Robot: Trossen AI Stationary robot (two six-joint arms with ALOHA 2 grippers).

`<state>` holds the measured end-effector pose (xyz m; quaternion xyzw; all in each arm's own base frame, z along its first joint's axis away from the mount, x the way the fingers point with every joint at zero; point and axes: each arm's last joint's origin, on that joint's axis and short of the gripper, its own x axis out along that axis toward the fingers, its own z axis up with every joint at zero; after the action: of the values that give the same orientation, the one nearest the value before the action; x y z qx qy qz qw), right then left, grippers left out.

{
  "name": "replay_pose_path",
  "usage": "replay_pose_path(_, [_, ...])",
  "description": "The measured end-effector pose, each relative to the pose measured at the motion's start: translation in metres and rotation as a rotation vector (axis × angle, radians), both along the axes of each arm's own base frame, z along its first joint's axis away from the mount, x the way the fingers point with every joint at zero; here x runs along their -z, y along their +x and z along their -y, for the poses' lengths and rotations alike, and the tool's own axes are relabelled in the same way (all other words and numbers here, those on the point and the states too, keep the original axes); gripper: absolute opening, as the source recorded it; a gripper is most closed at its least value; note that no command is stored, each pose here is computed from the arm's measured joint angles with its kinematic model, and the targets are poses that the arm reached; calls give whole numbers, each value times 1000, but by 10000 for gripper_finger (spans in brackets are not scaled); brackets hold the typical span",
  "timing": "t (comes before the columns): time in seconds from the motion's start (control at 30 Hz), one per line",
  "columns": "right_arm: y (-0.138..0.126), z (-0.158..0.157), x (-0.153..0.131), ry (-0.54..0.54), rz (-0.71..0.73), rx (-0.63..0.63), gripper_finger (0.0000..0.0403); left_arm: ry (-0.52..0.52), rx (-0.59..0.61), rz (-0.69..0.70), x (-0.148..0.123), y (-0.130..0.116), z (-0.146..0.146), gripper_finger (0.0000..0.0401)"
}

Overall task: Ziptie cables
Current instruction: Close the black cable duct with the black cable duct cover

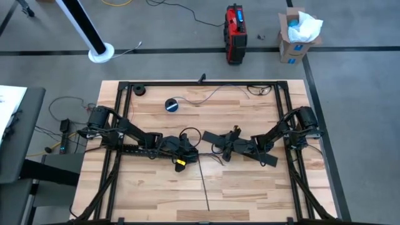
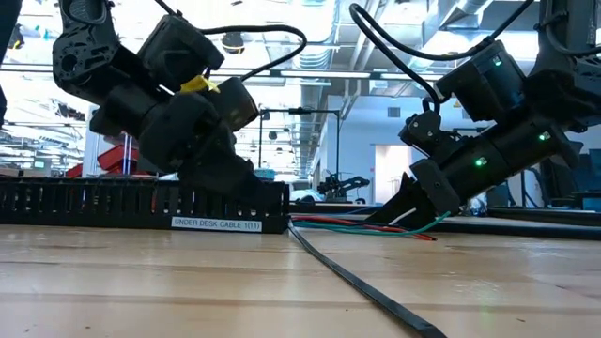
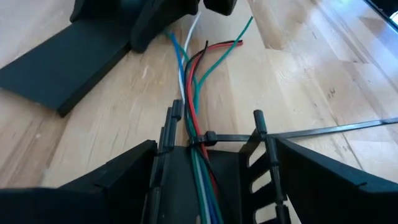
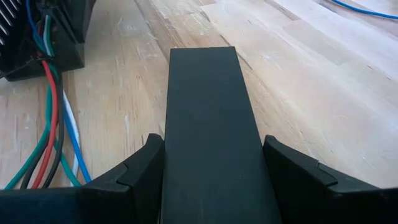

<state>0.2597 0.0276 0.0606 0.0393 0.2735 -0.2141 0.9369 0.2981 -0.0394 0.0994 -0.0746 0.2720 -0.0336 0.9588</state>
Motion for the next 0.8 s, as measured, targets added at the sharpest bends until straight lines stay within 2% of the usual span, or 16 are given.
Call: replay_pose_path(0.8, [0, 0, 0, 2, 2, -2, 231, 42, -63, 29, -2, 1, -2, 294])
